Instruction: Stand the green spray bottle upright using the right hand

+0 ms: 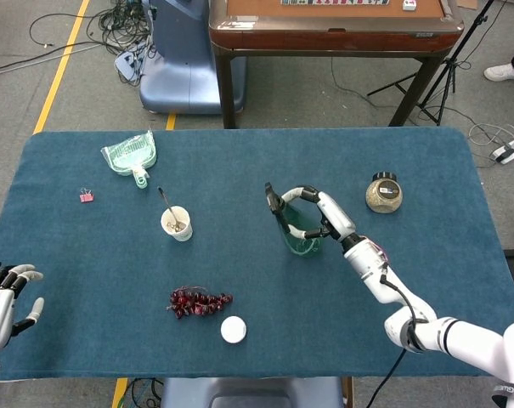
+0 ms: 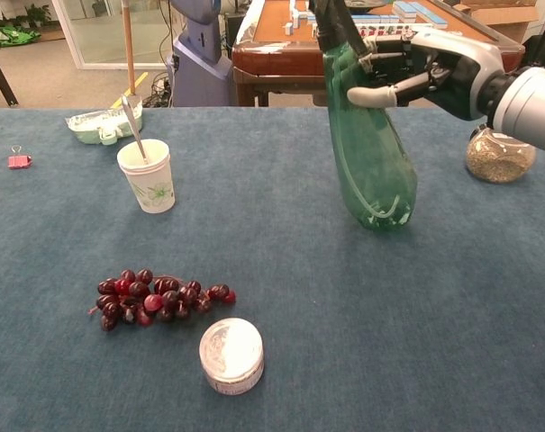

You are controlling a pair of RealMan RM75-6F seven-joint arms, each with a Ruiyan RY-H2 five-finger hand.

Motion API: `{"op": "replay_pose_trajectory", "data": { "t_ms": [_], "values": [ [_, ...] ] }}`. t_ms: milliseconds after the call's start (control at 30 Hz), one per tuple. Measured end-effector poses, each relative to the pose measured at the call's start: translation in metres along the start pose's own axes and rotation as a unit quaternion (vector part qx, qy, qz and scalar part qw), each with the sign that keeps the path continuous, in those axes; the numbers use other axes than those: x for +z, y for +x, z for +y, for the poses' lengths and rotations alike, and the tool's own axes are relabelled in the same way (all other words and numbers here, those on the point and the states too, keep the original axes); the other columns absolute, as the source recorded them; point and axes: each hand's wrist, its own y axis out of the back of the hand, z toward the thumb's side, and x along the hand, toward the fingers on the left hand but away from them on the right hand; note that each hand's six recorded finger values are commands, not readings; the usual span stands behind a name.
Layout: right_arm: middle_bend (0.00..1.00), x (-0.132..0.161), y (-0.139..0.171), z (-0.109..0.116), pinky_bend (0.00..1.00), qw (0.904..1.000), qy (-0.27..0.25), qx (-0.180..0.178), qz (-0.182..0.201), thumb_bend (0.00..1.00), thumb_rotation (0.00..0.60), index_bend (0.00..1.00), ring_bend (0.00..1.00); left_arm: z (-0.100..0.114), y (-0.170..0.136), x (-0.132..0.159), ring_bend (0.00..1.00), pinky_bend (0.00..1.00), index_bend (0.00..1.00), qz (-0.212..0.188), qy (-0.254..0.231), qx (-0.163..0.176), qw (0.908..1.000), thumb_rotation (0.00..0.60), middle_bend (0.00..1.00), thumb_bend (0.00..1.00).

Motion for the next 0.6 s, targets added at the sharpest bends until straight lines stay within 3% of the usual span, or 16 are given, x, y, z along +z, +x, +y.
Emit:
{"op": "replay_pose_trajectory", "data": {
  "t_ms": [233,600],
  "values": [
    [0.48,-0.009,-0.003,0.001,0.11,0.9951,-0.097,-0.015,0.001,0.29,0.600,0.58,0.24,0.001,-0.001,-0.003,0.21,0.10,0.36,0.005,0.001,0.000,1.0000,0.600,0.27,0.38],
    [0.47,-0.012,-0.007,-0.009,0.11,0.9928,-0.116,-0.011,0.029,0.26,0.600,0.58,0.24,0.000,-0.001,-0.004,0.21,0.10,0.36,0.005,0.000,-0.001,1.0000,0.600,0.27,0.38]
  ]
}}
